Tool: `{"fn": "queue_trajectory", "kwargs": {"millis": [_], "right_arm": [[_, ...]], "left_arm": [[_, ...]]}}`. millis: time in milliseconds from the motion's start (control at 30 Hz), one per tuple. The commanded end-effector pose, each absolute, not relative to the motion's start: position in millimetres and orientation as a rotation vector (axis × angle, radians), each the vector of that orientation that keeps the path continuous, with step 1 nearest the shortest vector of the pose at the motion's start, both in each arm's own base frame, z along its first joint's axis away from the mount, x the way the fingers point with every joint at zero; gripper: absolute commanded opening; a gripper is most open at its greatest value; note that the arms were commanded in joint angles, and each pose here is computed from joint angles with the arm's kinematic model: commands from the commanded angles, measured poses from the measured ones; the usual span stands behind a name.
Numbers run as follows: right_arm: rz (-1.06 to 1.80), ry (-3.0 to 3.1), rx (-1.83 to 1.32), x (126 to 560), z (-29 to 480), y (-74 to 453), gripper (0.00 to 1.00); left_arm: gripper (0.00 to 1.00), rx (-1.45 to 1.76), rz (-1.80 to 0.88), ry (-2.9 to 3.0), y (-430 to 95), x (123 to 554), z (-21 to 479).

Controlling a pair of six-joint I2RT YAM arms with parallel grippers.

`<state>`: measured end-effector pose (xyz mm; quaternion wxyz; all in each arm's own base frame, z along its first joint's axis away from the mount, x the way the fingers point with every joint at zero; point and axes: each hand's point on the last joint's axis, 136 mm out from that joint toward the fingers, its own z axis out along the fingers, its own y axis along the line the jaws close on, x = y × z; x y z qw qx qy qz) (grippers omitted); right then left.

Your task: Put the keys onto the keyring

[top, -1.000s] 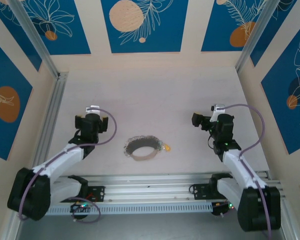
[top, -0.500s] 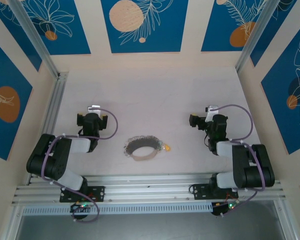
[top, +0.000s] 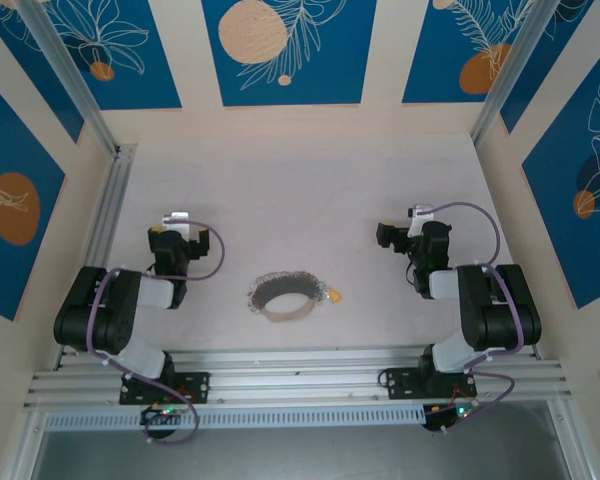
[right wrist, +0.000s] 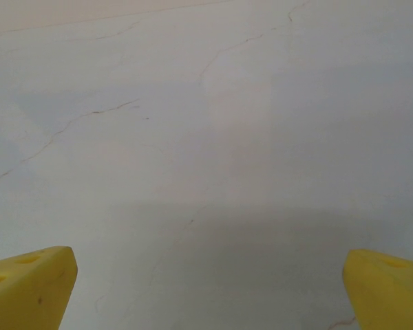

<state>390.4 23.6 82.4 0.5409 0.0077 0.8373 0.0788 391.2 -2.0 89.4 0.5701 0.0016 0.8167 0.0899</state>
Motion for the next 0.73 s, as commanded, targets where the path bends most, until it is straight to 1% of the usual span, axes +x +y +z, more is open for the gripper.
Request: {"fn": "queue_trajectory", "kwargs": {"millis": [0,700], "right_arm": [[0.174,1.951,-0.006,396.7,93.5,24.0,0.99],[0.171,1.951,-0.009,396.5,93.2,24.1,0.99]], "left_arm": [[1.00,-0.007,0.174,1.884,-3.7,392.6,94.7],[1.00,-0.004,0.172,1.883,-4.3,393.0,94.6]]}}
